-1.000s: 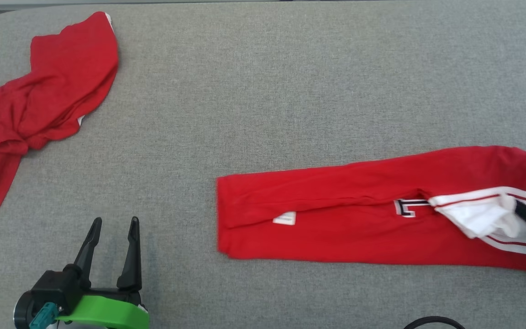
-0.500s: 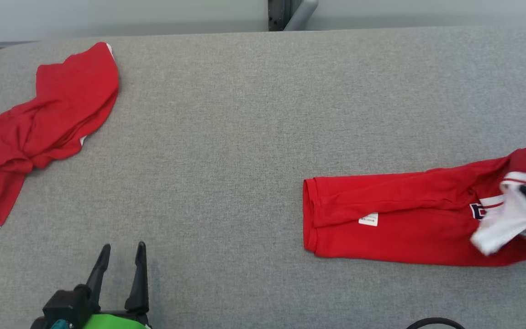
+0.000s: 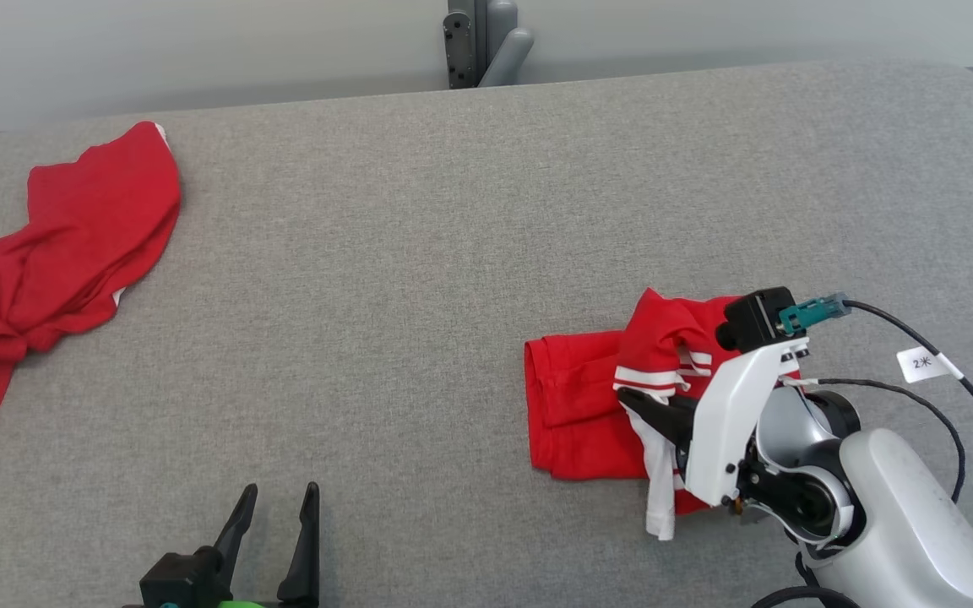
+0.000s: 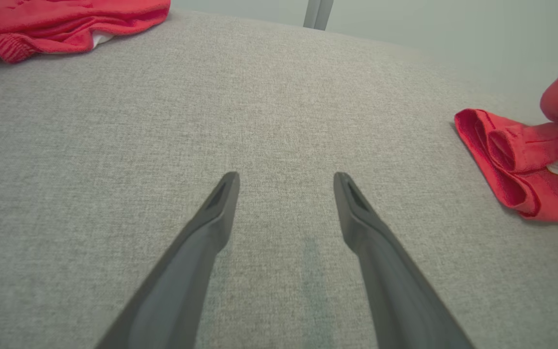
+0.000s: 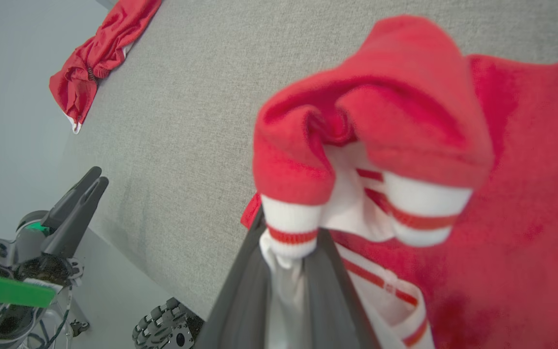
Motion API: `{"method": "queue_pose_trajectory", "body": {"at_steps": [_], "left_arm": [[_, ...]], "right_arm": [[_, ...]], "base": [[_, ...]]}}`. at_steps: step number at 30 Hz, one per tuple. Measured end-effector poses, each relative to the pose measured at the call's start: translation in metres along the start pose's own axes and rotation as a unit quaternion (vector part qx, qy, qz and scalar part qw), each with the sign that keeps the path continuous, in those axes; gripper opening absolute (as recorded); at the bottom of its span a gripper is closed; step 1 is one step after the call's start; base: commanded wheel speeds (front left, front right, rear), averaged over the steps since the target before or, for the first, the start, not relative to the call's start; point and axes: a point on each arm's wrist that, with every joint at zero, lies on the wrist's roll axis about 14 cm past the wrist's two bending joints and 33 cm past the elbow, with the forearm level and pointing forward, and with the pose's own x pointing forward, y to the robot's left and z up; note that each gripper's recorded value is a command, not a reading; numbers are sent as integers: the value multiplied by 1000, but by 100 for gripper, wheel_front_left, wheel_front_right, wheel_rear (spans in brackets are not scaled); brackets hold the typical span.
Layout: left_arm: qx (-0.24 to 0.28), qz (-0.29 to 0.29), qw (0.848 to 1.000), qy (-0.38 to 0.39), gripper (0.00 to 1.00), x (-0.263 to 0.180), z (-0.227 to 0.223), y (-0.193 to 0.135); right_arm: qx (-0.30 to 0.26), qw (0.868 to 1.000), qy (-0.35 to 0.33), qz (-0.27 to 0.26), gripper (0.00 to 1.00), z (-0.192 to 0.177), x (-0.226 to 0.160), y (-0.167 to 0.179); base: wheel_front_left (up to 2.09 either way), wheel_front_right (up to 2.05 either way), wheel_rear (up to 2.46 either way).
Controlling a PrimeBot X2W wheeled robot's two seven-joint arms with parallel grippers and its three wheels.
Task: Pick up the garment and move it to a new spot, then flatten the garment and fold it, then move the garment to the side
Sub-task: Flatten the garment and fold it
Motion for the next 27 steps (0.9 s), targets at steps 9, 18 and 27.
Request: {"method": "queue_pose_trajectory", "body": {"at_steps": [9, 18, 27], "left_arm": [[3, 13, 1000, 14, 100, -7, -9, 8], [-7, 55, 998, -9, 100, -16, 3, 30], [-7, 70, 997, -20, 100, -31, 7, 38]], "right_arm": [[-1, 1000, -9, -4, 0, 4, 31, 1], [-14, 995, -91, 20, 100, 33, 34, 24], [-58, 957, -281, -38, 100, 86, -47, -8]], "base": [[0, 0, 0], [0, 0, 0], [0, 0, 0]]}}
